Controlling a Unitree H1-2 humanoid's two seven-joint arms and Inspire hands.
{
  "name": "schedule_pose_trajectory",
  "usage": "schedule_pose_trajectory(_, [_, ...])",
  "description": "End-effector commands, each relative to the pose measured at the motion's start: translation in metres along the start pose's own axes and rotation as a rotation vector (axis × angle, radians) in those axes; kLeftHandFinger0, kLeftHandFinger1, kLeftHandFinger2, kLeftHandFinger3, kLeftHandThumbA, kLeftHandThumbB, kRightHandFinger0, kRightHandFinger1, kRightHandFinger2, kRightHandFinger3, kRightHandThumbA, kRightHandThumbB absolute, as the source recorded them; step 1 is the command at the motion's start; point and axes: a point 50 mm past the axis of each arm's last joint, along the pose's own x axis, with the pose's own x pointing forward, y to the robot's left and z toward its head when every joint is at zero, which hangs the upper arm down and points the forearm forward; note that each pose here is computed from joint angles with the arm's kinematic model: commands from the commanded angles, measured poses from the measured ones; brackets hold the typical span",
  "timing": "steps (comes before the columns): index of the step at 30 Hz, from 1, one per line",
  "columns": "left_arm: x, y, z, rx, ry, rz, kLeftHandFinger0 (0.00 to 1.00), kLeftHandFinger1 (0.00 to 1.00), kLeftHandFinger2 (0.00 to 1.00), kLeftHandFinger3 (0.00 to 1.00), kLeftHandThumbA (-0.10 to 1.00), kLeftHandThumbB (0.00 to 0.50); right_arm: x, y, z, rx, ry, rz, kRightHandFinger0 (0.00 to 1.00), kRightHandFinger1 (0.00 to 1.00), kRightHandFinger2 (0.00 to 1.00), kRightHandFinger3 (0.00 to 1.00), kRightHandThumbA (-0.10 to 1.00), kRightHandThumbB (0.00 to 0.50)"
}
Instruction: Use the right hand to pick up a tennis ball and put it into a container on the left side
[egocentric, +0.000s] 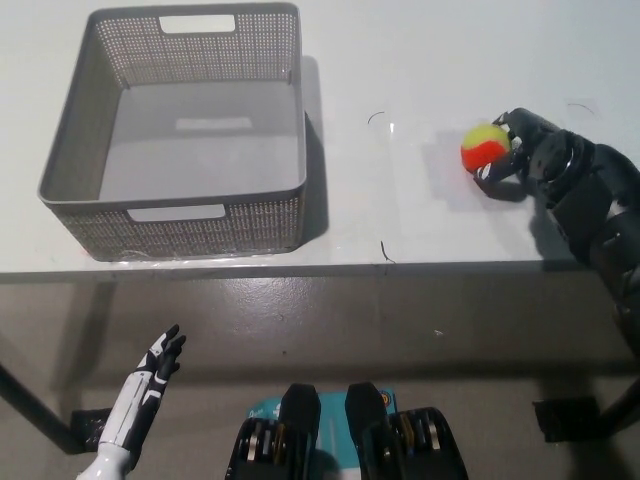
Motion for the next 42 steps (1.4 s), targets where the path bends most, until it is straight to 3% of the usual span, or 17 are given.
schedule_pose_trajectory(1, [0.008, 0.006, 0.01, -0.003, -0.063, 0.002, 1.0, 1.0, 1.0, 1.0, 1.0, 0.33, -0.002, -0.026, 0.012, 0.035, -0.059, -0.125, 0.5, 0.59, 0.7, 0.89, 0.41, 0.004])
schedule_pose_trajectory(3, [0.008, 0.006, 0.011, 0.001, -0.065, 0.0, 1.0, 1.0, 1.0, 1.0, 1.0, 0.33, -0.002, -0.026, 0.011, 0.044, -0.065, -0.138, 0.56, 0.62, 0.72, 0.88, 0.42, 0.005])
schedule_pose_trajectory(5, [0.007, 0.006, 0.011, 0.0, -0.066, 0.001, 1.0, 1.0, 1.0, 1.0, 1.0, 0.322, -0.002, -0.026, 0.011, 0.066, -0.077, -0.151, 0.51, 0.57, 0.68, 0.84, 0.43, 0.01])
schedule_pose_trajectory(8, [0.007, 0.006, 0.01, 0.008, -0.064, -0.002, 1.0, 1.0, 1.0, 1.0, 1.0, 0.327, -0.002, -0.028, 0.011, 0.082, -0.089, -0.165, 0.55, 0.63, 0.74, 0.82, 0.48, 0.011])
schedule_pose_trajectory(10, [0.005, 0.005, 0.009, 0.007, -0.061, -0.001, 1.0, 1.0, 1.0, 1.0, 1.0, 0.324, -0.002, -0.028, 0.013, 0.125, -0.12, -0.183, 0.46, 0.57, 0.74, 0.79, 0.51, 0.018])
schedule_pose_trajectory(13, [0.005, 0.005, 0.01, 0.008, -0.062, 0.002, 1.0, 1.0, 1.0, 1.0, 1.0, 0.315, -0.004, -0.036, 0.025, 0.179, -0.169, -0.22, 0.33, 0.4, 0.53, 0.59, 0.55, 0.017])
schedule_pose_trajectory(14, [0.005, 0.006, 0.01, 0.01, -0.059, 0.0, 1.0, 1.0, 1.0, 1.0, 1.0, 0.314, -0.005, -0.038, 0.029, 0.182, -0.182, -0.232, 0.3, 0.39, 0.52, 0.57, 0.55, 0.016])
schedule_pose_trajectory(15, [0.005, 0.005, 0.01, 0.015, -0.056, 0.001, 1.0, 1.0, 1.0, 1.0, 1.0, 0.315, -0.006, -0.043, 0.035, 0.198, -0.204, -0.24, 0.14, 0.24, 0.4, 0.53, 0.55, 0.005])
schedule_pose_trajectory(17, [0.005, 0.005, 0.01, 0.014, -0.059, 0.0, 1.0, 1.0, 1.0, 1.0, 1.0, 0.315, -0.008, -0.051, 0.046, 0.225, -0.25, -0.267, 0.01, 0.11, 0.27, 0.46, 0.54, 0.001])
schedule_pose_trajectory(19, [0.006, 0.005, 0.01, 0.015, -0.06, -0.001, 1.0, 1.0, 1.0, 1.0, 1.0, 0.318, -0.01, -0.056, 0.053, 0.25, -0.274, -0.279, 0.0, 0.06, 0.19, 0.4, 0.55, 0.007])
schedule_pose_trajectory(21, [0.006, 0.005, 0.01, 0.011, -0.058, 0.0, 1.0, 1.0, 1.0, 1.0, 1.0, 0.324, -0.012, -0.062, 0.064, 0.289, -0.298, -0.287, 0.11, 0.18, 0.29, 0.41, 0.52, 0.005])
schedule_pose_trajectory(23, [0.006, 0.006, 0.009, 0.005, -0.059, 0.002, 1.0, 1.0, 1.0, 1.0, 1.0, 0.319, -0.014, -0.065, 0.068, 0.302, -0.313, -0.296, 0.14, 0.19, 0.3, 0.43, 0.51, 0.004])
schedule_pose_trajectory(25, [0.006, 0.006, 0.009, 0.009, -0.062, 0.004, 1.0, 1.0, 1.0, 1.0, 1.0, 0.321, -0.015, -0.068, 0.072, 0.317, -0.326, -0.307, 0.27, 0.27, 0.33, 0.44, 0.52, 0.014])
schedule_pose_trajectory(28, [0.007, 0.005, 0.01, 0.011, -0.062, 0.003, 1.0, 1.0, 1.0, 1.0, 1.0, 0.323, -0.016, -0.071, 0.076, 0.364, -0.346, -0.319, 0.02, 0.05, 0.13, 0.44, 0.53, 0.032])
schedule_pose_trajectory(29, [0.006, 0.007, 0.009, 0.012, -0.061, 0.002, 1.0, 1.0, 1.0, 1.0, 1.0, 0.321, -0.017, -0.072, 0.08, 0.403, -0.361, -0.315, 0.0, 0.0, 0.06, 0.43, 0.48, 0.026])
schedule_pose_trajectory(39, [0.004, 0.005, 0.008, 0.008, -0.056, -0.003, 1.0, 1.0, 1.0, 1.0, 1.0, 0.314, -0.029, -0.074, 0.131, 0.476, -0.482, -0.279, 0.0, 0.0, 0.08, 0.4, 0.49, 0.044])
schedule_pose_trajectory(42, [0.004, 0.004, 0.007, 0.012, -0.056, -0.004, 1.0, 1.0, 1.0, 1.0, 1.0, 0.313, -0.033, -0.069, 0.147, 0.478, -0.502, -0.259, 0.0, 0.0, 0.02, 0.36, 0.49, 0.045])
